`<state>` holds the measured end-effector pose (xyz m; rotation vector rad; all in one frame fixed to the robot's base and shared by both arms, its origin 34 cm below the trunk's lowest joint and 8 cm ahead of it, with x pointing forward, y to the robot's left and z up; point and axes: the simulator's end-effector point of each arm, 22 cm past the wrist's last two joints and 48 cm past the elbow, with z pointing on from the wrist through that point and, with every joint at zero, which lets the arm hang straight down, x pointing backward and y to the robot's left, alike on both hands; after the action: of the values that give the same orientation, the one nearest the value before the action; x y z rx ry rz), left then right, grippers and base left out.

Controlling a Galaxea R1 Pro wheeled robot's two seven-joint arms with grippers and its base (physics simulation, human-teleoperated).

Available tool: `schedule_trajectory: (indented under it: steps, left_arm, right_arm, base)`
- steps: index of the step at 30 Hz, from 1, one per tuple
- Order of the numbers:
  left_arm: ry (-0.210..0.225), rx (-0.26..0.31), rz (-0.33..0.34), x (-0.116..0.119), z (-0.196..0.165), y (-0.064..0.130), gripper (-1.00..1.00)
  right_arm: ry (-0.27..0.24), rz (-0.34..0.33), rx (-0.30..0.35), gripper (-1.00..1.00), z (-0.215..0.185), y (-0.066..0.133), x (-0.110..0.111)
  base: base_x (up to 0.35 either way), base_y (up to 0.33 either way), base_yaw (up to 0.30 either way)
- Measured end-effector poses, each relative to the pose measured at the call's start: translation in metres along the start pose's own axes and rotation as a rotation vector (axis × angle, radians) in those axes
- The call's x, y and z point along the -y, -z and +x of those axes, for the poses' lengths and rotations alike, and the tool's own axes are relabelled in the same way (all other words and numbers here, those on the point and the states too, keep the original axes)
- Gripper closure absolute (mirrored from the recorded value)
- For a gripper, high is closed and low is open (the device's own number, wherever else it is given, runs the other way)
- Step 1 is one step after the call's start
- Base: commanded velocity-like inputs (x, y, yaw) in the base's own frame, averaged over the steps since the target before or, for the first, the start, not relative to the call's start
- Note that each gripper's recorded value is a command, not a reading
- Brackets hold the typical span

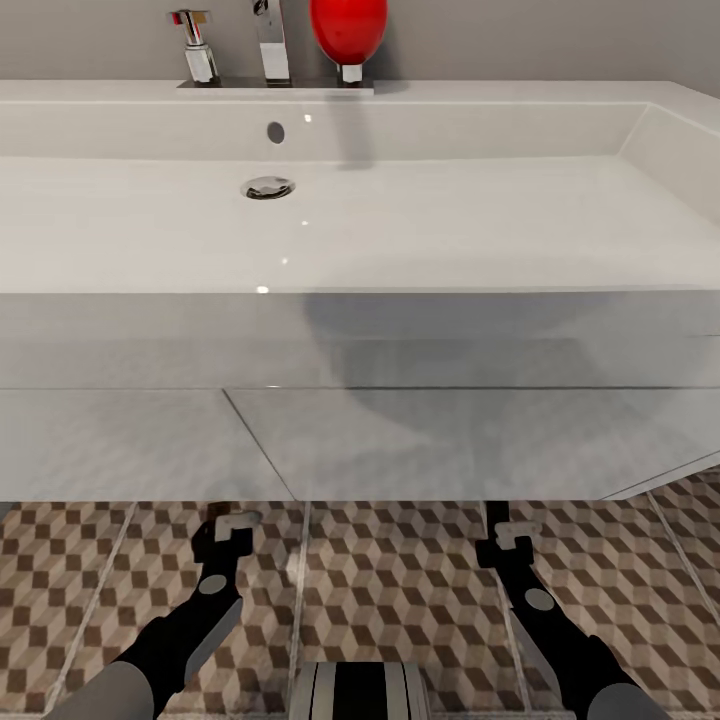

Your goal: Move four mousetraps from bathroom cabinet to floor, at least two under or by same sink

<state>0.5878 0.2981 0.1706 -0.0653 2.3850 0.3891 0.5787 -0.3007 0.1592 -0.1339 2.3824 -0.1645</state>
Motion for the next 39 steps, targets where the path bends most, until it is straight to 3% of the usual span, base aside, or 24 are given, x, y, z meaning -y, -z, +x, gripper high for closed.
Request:
schedule_trajectory:
  steps: [4, 10, 17, 25, 39]
  left_arm:
    - [-0.005, -0.005, 0.005, 0.002, 0.001, 0.000, 1.00]
    - [-0.049, -0.105, 0.021, 0.006, 0.021, 0.002, 1.00]
    - [-0.020, -0.132, 0.000, 0.001, 0.023, 0.000, 1.00]
    - [0.031, -0.076, -0.008, 0.002, 0.009, -0.001, 1.00]
    - [0.081, -0.007, 0.002, 0.010, -0.015, 0.001, 1.00]
  right_arm:
    - [0.000, -0.001, 0.000, 1.00, 0.000, 0.000, -0.001]
    - [0.001, -0.002, 0.000, 1.00, 0.000, 0.000, -0.001]
    - [0.002, -0.002, -0.001, 1.00, 0.000, 0.000, -0.001]
    - [0.002, -0.002, -0.001, 1.00, 0.000, 0.000, -0.001]
    - [0.000, -0.001, 0.000, 1.00, 0.000, 0.000, -0.001]
  base:
    - [0.000, 0.000, 0.000]
    - [0.000, 0.000, 0.000]
    - [0.000, 0.000, 0.000]
    - [0.000, 0.000, 0.000]
    - [0.000, 0.000, 0.000]
